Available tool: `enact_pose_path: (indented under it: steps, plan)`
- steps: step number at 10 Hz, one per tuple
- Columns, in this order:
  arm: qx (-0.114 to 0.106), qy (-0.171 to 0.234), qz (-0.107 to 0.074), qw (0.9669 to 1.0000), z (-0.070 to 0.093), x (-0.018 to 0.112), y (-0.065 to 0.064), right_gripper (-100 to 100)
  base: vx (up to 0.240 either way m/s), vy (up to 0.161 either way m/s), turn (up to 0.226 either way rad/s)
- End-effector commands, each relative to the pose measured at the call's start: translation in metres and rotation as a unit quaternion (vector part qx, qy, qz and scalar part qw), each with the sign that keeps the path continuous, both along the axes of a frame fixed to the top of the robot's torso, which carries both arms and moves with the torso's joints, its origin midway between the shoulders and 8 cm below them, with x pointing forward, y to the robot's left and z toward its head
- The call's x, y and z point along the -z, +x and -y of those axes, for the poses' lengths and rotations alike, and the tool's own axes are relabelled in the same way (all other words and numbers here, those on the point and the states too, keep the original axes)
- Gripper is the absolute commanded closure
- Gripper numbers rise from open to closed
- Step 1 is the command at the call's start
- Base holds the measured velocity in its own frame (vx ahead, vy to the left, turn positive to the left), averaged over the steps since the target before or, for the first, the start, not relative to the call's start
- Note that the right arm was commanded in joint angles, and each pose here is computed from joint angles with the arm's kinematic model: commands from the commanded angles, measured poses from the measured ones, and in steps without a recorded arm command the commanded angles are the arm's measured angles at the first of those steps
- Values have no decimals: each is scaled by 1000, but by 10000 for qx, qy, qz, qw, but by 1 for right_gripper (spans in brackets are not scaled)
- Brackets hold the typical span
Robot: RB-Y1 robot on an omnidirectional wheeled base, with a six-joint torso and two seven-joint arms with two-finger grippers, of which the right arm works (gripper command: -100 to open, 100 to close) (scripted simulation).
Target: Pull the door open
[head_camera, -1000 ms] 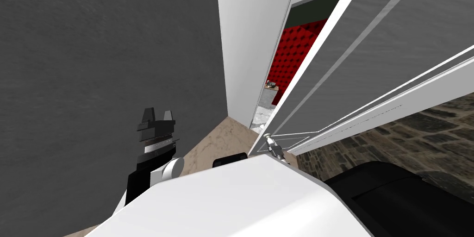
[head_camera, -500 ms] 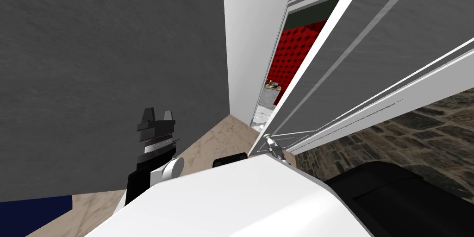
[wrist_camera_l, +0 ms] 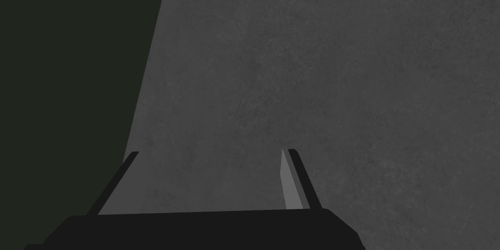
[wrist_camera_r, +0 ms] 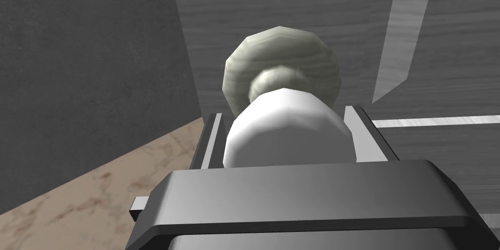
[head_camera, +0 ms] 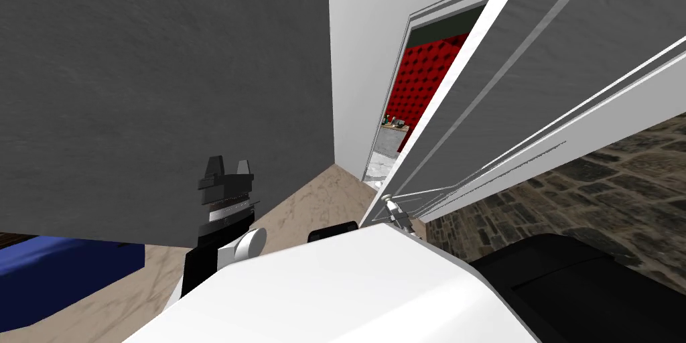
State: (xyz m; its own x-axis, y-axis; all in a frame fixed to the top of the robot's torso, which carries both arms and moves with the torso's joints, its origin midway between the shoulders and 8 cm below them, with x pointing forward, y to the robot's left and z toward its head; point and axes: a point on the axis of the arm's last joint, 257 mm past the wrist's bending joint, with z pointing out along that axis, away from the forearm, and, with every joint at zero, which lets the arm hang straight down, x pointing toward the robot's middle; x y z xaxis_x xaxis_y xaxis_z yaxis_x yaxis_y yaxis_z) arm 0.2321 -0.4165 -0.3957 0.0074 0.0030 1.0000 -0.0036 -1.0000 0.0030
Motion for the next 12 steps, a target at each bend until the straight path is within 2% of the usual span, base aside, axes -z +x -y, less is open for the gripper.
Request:
enact_pose_path:
  steps: [1,7,8,12]
  plan:
    - [-104,7,19,9999,-2,-1,-11,100,-163,-22,128]
    - [-355,-1,35,9994,-5,-2,-36,100,-114,-26,53]
    - [-442,3,37,9990,-6,-2,-44,100,-132,-51,93]
    - [-608,17,36,9981,-9,-4,-59,100,-114,-53,48]
